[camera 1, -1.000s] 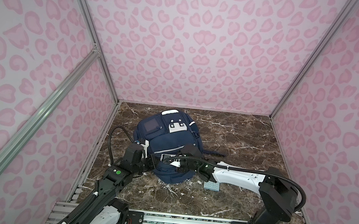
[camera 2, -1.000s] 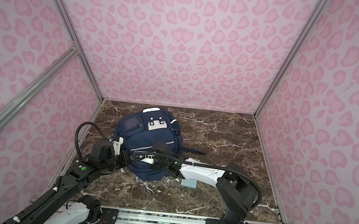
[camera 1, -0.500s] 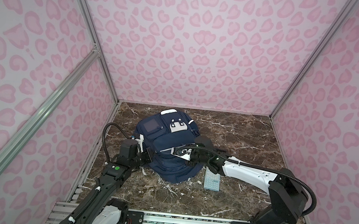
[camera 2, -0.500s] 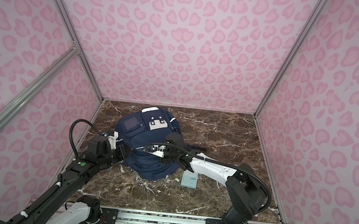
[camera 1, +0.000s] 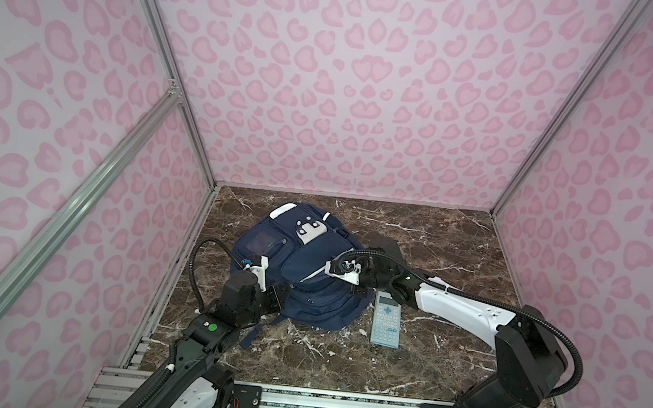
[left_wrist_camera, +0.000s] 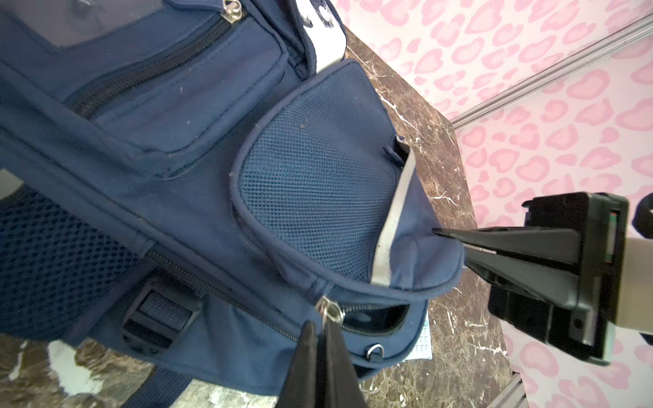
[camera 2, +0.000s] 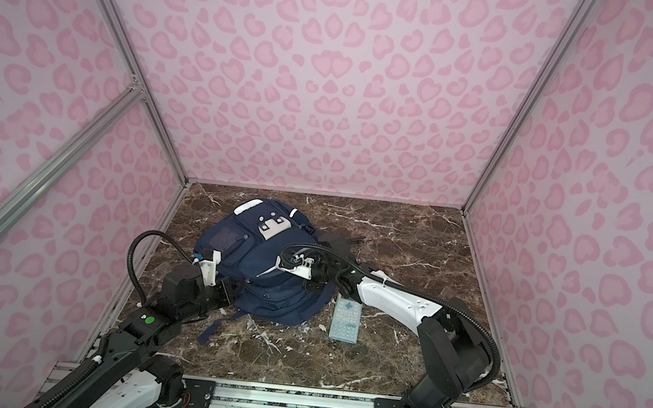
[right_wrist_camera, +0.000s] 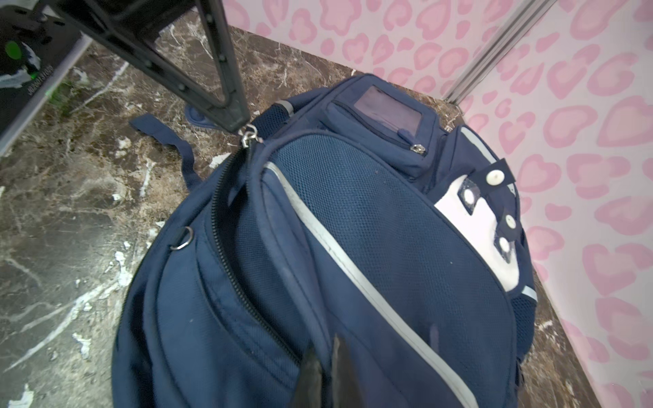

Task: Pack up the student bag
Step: 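Release the zipper pull and move the right gripper toward the calculator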

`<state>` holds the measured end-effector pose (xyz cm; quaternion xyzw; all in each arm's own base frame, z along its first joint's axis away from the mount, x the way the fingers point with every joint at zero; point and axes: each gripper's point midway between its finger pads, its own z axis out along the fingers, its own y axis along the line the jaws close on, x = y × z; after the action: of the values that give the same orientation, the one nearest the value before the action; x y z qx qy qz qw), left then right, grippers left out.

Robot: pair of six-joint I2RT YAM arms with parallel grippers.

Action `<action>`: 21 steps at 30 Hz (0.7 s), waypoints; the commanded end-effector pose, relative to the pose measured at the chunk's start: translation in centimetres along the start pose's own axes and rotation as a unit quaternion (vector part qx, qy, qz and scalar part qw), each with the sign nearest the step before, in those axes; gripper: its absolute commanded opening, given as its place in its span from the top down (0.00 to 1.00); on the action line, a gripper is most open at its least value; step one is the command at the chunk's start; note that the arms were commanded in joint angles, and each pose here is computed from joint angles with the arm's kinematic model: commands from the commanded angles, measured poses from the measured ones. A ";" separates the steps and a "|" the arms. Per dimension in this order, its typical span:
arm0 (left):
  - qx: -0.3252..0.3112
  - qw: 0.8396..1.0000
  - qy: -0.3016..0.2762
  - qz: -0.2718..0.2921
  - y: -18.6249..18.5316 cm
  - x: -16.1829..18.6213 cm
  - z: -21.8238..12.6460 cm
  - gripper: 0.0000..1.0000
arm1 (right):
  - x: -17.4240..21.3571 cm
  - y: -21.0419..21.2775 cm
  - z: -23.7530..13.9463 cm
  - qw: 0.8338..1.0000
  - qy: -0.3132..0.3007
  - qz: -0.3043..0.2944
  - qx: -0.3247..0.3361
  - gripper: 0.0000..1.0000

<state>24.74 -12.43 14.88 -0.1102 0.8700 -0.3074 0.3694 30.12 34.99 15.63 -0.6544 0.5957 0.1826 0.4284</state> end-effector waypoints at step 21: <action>-0.108 0.947 0.037 0.299 -8.1 0.0 1.4 0.28 | 7.4 -6.2 -9.4 0.837 0.095 0.480 0.245 0.01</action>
<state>24.45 -18.61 18.46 0.0773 0.9105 -0.1514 0.3771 35.01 25.81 19.36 -0.3229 0.8335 0.1241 0.4308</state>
